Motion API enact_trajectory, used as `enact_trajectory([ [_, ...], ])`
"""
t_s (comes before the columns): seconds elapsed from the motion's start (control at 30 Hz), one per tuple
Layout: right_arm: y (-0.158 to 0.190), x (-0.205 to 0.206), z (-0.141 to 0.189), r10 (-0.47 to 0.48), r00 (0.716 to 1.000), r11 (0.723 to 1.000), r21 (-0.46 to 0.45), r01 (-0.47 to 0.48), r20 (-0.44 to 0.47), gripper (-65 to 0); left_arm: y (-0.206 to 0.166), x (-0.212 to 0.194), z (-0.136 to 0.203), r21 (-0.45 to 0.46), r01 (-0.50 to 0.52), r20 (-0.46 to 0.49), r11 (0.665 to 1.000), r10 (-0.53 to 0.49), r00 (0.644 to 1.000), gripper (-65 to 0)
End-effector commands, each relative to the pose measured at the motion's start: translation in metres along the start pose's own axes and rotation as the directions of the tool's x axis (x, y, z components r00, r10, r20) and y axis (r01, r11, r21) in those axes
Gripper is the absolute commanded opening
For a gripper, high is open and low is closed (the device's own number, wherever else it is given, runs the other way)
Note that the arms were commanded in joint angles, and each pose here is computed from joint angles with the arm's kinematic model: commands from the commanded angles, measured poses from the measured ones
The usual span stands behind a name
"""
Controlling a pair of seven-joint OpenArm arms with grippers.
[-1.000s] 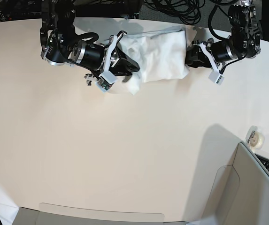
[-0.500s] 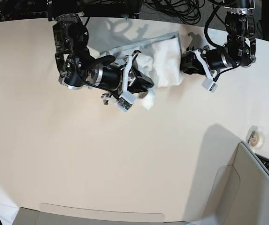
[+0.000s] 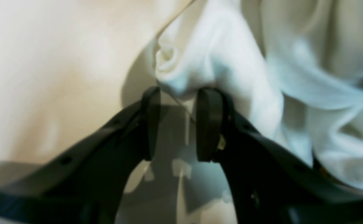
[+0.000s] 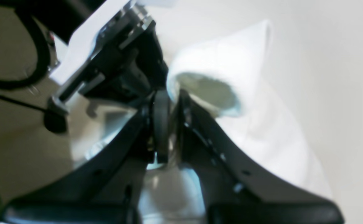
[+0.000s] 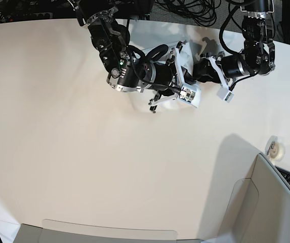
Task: Layout the t-shirt on the table in an organized manner, then fold the t-shirt properly
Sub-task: 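Grasp the folded shirt's ends with both grippers, then fold the shirt bundle in half, left gripper toward right gripper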
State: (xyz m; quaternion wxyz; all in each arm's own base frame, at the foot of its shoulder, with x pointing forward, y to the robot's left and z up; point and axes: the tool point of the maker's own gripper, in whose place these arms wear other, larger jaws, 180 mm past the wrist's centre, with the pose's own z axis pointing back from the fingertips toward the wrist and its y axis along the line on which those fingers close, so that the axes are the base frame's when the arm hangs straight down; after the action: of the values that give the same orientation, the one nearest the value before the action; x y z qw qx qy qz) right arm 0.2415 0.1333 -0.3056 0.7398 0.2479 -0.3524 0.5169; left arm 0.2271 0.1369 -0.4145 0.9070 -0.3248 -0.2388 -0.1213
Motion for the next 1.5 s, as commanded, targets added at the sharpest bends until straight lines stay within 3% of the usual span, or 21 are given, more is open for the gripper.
enact_trajectory([
  [0.0, -0.002, 0.015, 0.002, 0.021, 0.999, 1.000, -0.010, -0.021, 0.044, -65.0, 0.014, -0.017, 0.002, 0.067, 0.006, -0.097, 0.998, 0.000, 0.995, -44.8],
  [0.2, 0.005, -0.004, -0.012, 0.029, 0.999, 1.000, 0.013, -0.028, -0.033, -64.9, 0.015, -0.017, 0.001, 0.068, 0.001, -0.097, 0.998, 0.006, 0.995, -44.8],
  [0.27, 0.004, -0.006, -0.013, 0.027, 0.999, 1.000, 0.015, -0.027, -0.039, -58.1, 0.015, -0.017, 0.001, 0.068, 0.001, -0.097, 0.998, 0.006, 0.995, -44.8],
  [0.43, 0.004, -0.007, -0.014, 0.027, 0.999, 1.000, 0.015, -0.027, -0.041, -32.6, 0.015, -0.017, 0.001, 0.068, 0.001, -0.097, 0.998, 0.006, 0.995, -44.8],
  [0.5, 0.004, -0.003, -0.013, 0.030, 0.999, 0.999, 0.013, -0.029, -0.033, -25.3, 0.017, -0.017, 0.002, 0.072, 0.000, -0.094, 0.997, 0.007, 0.996, -44.8],
  [0.6, 0.003, 0.004, -0.013, 0.038, 0.999, 0.999, 0.012, -0.038, -0.018, -19.6, 0.018, -0.016, 0.003, 0.074, 0.000, -0.094, 0.997, 0.007, 0.996, -44.8],
  [0.73, 0.008, 0.028, -0.013, 0.082, 0.996, 0.996, 0.017, -0.082, 0.026, -19.4, 0.018, -0.005, 0.003, 0.074, 0.015, -0.078, 0.997, -0.010, 0.997, -44.8],
  [1.0, -0.004, 0.073, 0.023, 0.172, 0.973, 0.983, -0.086, -0.161, 0.154, -19.5, 0.017, -0.003, 0.002, 0.071, 0.019, -0.076, 0.997, -0.013, 0.997, -44.8],
  [1.17, -0.066, 0.057, 0.057, 0.045, 0.983, 0.970, -0.245, -0.001, 0.176, -19.9, 0.018, -0.003, 0.002, 0.072, 0.019, -0.076, 0.997, -0.014, 0.997, -44.8],
  [1.23, -0.088, 0.045, 0.072, -0.016, 0.981, 0.951, -0.301, 0.074, 0.191, -27.4, 0.017, -0.004, 0.002, 0.071, 0.019, -0.078, 0.997, -0.014, 0.997, -44.8],
  [1.33, -0.106, 0.021, 0.091, -0.080, 0.974, 0.936, -0.322, 0.146, 0.211, -59.1, 0.017, -0.004, 0.002, 0.071, 0.019, -0.078, 0.997, -0.014, 0.997, -44.8],
  [1.37, -0.108, 0.010, 0.095, -0.104, 0.973, 0.933, -0.318, 0.168, 0.207, -65.0, 0.017, -0.004, 0.002, 0.071, 0.019, -0.078, 0.997, -0.014, 0.997, -44.8],
  [1.47, -0.100, -0.010, 0.095, -0.142, 0.970, 0.939, -0.284, 0.195, 0.195, -65.0, 0.017, -0.004, 0.001, 0.070, 0.018, -0.078, 0.997, -0.013, 0.997, -44.8],
])
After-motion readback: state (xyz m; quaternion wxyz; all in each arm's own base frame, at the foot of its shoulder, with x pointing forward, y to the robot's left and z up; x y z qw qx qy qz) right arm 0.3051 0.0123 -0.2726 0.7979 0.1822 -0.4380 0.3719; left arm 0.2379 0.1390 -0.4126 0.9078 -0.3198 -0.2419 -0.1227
